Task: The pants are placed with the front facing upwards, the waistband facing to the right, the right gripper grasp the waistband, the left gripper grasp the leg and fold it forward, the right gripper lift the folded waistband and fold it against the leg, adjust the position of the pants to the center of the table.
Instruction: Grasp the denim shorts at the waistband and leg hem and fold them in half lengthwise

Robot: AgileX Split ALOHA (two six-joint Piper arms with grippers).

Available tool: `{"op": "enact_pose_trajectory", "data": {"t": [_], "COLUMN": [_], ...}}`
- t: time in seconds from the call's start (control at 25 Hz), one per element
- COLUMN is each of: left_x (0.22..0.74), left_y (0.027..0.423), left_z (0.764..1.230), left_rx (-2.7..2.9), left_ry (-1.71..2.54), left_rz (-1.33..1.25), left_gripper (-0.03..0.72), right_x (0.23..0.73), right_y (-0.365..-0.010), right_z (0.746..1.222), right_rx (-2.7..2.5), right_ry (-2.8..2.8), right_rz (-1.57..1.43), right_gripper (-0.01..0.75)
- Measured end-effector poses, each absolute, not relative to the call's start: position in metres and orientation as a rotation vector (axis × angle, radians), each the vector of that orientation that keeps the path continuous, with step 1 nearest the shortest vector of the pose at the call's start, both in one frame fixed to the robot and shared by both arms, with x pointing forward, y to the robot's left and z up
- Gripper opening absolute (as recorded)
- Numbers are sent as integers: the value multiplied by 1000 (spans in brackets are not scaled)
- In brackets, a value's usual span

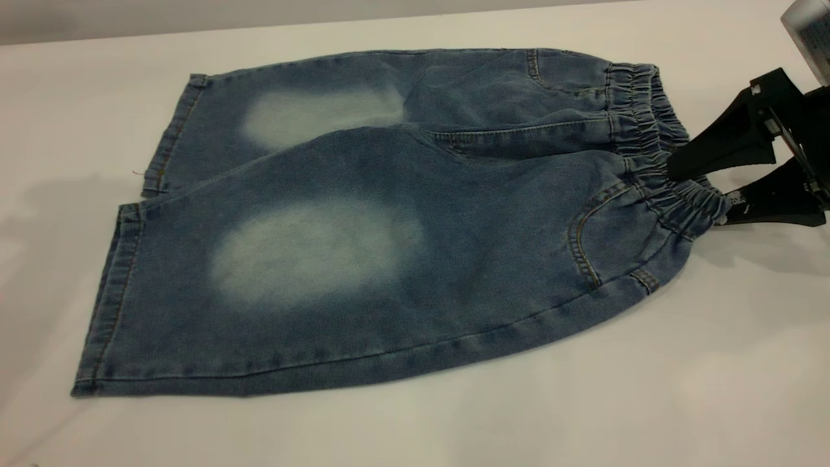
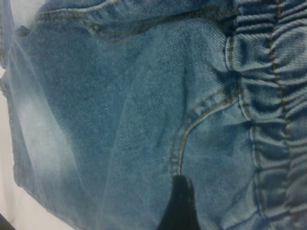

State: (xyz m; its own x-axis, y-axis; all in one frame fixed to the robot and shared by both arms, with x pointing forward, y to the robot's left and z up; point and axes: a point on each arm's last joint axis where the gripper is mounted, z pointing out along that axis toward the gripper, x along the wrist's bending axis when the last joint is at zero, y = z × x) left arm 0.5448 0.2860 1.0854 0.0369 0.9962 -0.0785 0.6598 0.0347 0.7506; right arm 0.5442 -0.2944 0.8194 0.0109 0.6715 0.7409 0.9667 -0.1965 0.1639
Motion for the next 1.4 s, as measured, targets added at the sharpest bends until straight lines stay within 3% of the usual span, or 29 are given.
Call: {"op": "enact_pose_trajectory", "data": {"t": [0.92,1.12,1.4], "left_x": [545,545,544], "left_y": [285,285,285], "left_z": [1086,1086,1085], "left_rx": [1674,1675,1683], "left_ry": [1693,1693,1700], "left_rz": [671,671,661], "left_gripper": [451,451,451], "right_x": [546,546,546], "right_y": [-281,-280,-280], "right_z": [817,816,816], "right_rx": [-1898,-1895,-1897], "right_ry": [-1746,-1759,-1757], "right_rz": [-993,-983,-982], "right_gripper": [516,386,94]}}
